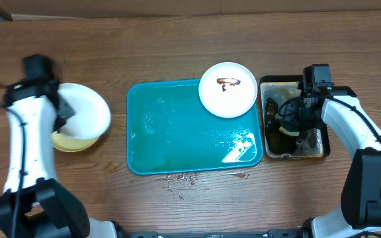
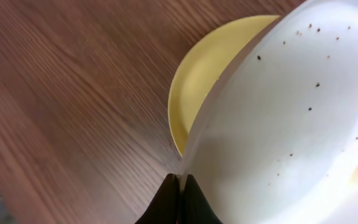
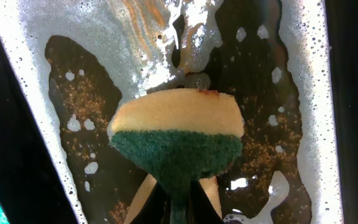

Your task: Clean dirty plates on tray and stack at the side

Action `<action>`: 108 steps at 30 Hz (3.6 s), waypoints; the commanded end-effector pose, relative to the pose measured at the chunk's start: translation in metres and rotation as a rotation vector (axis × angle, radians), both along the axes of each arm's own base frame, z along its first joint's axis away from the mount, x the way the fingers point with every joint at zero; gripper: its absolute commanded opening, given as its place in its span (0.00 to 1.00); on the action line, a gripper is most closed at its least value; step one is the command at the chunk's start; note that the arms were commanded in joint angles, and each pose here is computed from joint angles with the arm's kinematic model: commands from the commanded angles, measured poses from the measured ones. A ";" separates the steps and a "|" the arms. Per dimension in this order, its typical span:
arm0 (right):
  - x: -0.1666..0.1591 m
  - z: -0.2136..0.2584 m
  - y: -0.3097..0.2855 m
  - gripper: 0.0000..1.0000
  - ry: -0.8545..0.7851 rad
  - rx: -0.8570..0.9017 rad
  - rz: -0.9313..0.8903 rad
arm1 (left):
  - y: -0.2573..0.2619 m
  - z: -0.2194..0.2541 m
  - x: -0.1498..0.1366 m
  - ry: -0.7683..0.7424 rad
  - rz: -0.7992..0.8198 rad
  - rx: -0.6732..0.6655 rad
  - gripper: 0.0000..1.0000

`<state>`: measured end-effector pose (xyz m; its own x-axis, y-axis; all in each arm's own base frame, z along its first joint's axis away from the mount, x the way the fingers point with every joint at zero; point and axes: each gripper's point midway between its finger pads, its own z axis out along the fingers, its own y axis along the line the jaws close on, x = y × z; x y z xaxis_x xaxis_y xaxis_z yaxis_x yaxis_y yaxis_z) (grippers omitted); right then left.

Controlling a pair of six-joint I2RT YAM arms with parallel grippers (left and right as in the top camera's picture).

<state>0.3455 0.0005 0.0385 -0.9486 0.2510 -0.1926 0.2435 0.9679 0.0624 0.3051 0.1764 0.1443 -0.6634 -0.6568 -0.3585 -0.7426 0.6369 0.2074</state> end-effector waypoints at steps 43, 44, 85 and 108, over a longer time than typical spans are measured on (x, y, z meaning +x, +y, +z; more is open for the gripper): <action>0.000 0.000 0.000 0.04 0.000 -0.001 0.013 | -0.350 0.000 0.098 -0.308 -0.814 -0.636 0.97; 0.000 0.000 0.000 0.04 -0.001 -0.001 0.013 | -0.355 -0.005 0.098 -0.298 -0.776 -0.614 0.96; -0.003 0.000 0.000 0.04 0.011 0.000 0.012 | -0.356 -0.142 0.049 0.074 -0.432 -0.358 0.38; 0.005 -0.024 0.016 0.04 -0.080 0.078 0.027 | -0.323 -0.142 0.031 0.217 -0.545 -0.260 0.04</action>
<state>0.3627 0.0112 0.0298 -0.9305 0.2436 -0.2735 0.2115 0.9670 0.1417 0.3426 -0.1619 0.0106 -0.9572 -0.2836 -0.0577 -0.2853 0.9581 0.0244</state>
